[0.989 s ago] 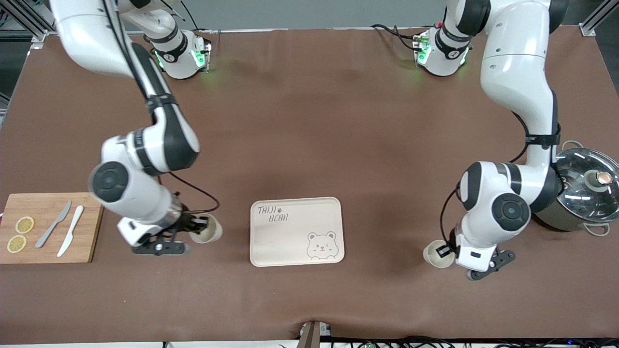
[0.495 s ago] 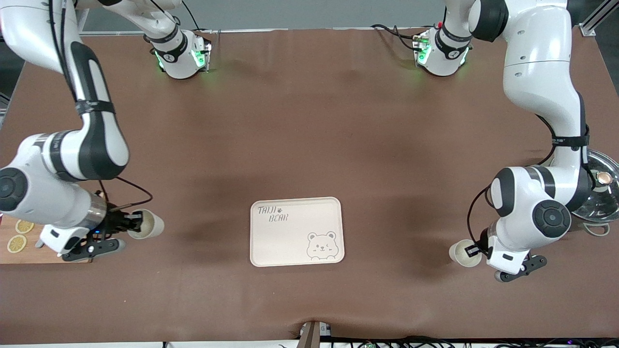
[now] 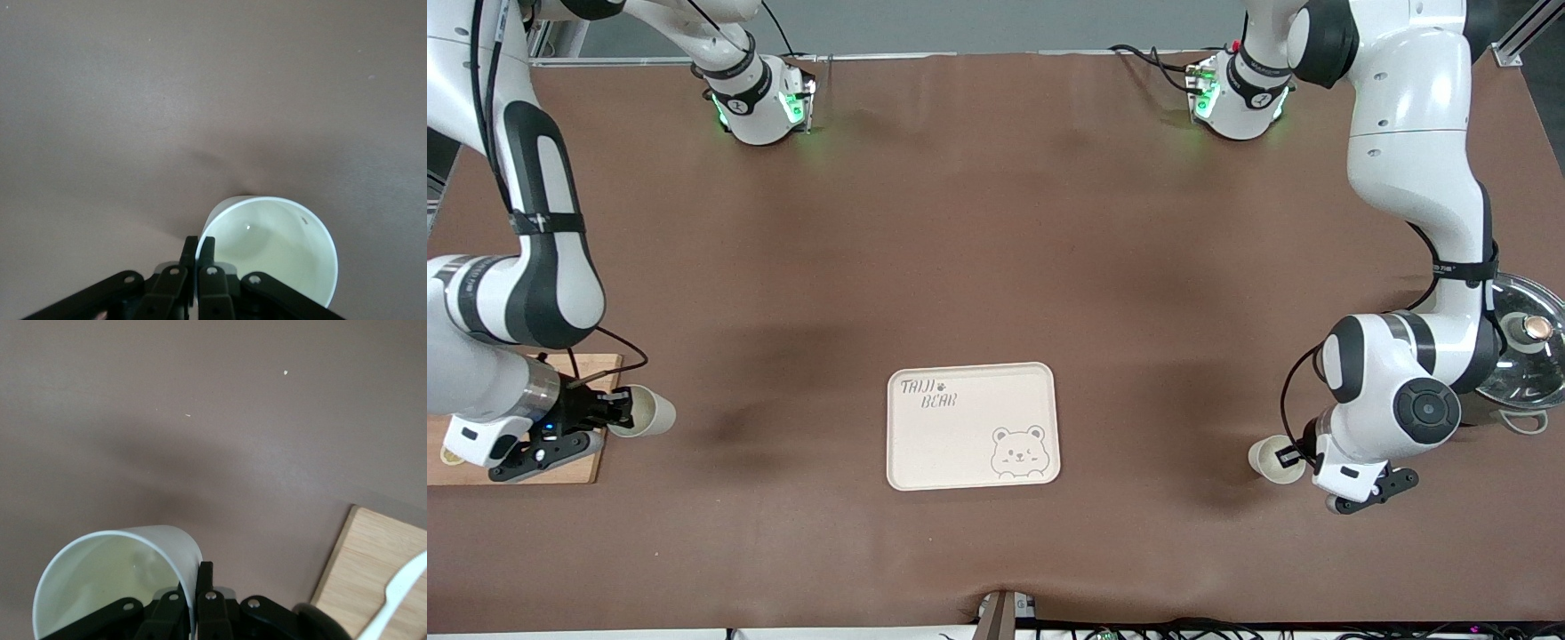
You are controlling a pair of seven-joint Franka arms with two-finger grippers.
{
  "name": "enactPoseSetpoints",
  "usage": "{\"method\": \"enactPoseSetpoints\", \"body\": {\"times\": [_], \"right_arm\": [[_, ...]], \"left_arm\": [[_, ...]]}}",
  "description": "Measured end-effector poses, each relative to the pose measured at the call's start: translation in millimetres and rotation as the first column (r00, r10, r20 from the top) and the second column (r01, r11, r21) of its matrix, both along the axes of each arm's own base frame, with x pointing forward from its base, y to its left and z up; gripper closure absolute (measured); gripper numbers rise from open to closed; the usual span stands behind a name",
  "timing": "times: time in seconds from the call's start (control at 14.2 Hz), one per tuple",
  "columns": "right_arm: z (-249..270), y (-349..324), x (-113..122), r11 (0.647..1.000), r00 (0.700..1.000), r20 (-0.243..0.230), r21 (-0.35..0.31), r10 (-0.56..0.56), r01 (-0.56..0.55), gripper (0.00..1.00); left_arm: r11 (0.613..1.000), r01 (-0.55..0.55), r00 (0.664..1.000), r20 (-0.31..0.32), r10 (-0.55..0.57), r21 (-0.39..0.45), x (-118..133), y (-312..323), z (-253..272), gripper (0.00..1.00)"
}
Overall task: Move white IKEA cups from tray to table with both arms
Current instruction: 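Lower the cups onto the table beside the board and pot, then open both grippers and raise the arms away from the cups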
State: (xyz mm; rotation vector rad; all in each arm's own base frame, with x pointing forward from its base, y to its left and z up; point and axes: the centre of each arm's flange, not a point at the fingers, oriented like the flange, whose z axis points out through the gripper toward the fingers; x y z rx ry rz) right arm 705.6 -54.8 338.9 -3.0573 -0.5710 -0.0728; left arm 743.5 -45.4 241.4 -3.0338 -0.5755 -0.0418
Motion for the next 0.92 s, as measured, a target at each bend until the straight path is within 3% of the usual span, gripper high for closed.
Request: {"method": "enactPoseSetpoints", "body": {"times": [0.21, 0.42, 0.85, 0.92], "right_arm": [[-46, 4, -5, 1.000, 1.000, 0.028, 0.000, 0.001, -0.001, 0.97], [-83, 4, -7, 1.000, 1.000, 0.018, 0.000, -0.001, 0.001, 0.97], [-109, 4, -6, 1.000, 1.000, 0.030, -0.001, -0.004, 0.004, 0.97], [-112, 4, -6, 1.000, 1.000, 0.030, -0.001, -0.004, 0.004, 0.97]], "left_arm": [[1.000, -0.005, 1.000, 0.001, 0.005, 0.000, 0, 4, 0, 0.92], [1.000, -0.006, 1.000, 0.004, 0.006, 0.000, 1, 4, 1, 0.61], [1.000, -0.006, 0.999, 0.043, 0.006, -0.005, 8, 5, 22, 0.02], [1.000, 0.001, 0.998, 0.055, 0.000, -0.006, 9, 5, 31, 0.00]]}}
